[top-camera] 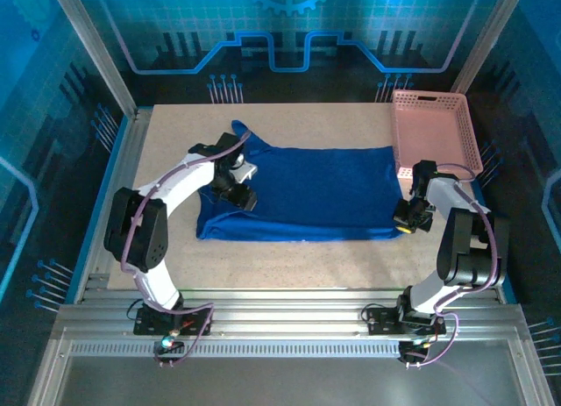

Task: Fold and stack the t-shirts

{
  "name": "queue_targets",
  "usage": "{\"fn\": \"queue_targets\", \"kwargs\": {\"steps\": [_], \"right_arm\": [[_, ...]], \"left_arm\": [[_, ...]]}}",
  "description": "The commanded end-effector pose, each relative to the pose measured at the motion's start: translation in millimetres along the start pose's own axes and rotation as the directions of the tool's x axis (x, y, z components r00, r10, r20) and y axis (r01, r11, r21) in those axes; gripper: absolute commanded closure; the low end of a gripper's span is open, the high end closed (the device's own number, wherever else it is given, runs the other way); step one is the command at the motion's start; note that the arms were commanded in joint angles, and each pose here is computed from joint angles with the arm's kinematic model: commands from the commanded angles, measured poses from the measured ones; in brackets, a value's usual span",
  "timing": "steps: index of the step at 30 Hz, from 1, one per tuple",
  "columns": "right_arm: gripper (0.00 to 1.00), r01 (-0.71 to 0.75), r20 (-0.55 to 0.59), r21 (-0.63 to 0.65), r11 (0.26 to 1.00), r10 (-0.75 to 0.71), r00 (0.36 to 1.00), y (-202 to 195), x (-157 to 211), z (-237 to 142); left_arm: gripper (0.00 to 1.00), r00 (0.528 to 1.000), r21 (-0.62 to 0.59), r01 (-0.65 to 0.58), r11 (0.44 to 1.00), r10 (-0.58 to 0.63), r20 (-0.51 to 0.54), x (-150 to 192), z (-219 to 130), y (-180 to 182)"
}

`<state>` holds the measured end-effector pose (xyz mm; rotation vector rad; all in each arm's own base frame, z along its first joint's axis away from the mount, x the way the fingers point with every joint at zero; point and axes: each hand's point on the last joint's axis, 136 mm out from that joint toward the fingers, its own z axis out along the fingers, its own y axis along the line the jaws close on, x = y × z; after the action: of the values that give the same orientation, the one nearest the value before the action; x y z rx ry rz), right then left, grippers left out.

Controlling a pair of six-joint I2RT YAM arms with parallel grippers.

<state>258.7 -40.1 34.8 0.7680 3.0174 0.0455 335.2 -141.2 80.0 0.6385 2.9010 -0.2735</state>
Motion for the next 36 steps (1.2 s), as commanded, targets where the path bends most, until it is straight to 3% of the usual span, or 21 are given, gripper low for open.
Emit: {"fn": "queue_targets", "kwargs": {"steps": [1,12,18,21,28,36], "right_arm": [[1.00,-0.005,-0.020,0.030,1.000,0.006,1.000,-7.5,4.0,2.8],[1.00,-0.003,-0.021,0.031,1.000,0.004,1.000,-8.8,7.4,3.5],[1.00,-0.003,-0.016,0.034,0.999,0.004,1.000,-9.5,7.5,2.4],[1.00,-0.005,-0.014,0.034,0.999,0.005,1.000,-9.7,7.5,1.9],[1.00,-0.010,-0.011,0.032,0.999,0.011,1.000,-9.4,7.6,1.9],[1.00,-0.011,-0.011,0.033,0.999,0.012,1.000,-10.5,9.8,3.3]], "left_arm": [[0.38,0.997,-0.011,-0.066,0.998,0.066,-0.029,-0.6,8.5,3.3],[0.44,0.993,-0.050,-0.047,0.998,0.041,-0.110,18.6,31.4,19.7],[0.59,0.993,-0.059,-0.015,0.998,0.008,-0.122,22.2,38.3,26.4],[0.74,0.993,-0.063,0.003,0.998,-0.010,-0.119,24.2,38.2,30.6],[1.00,0.994,-0.034,0.099,0.995,-0.100,-0.038,13.2,16.8,38.7],[1.00,0.928,0.119,0.325,0.938,-0.341,0.150,-0.4,-25.0,60.3]]}}
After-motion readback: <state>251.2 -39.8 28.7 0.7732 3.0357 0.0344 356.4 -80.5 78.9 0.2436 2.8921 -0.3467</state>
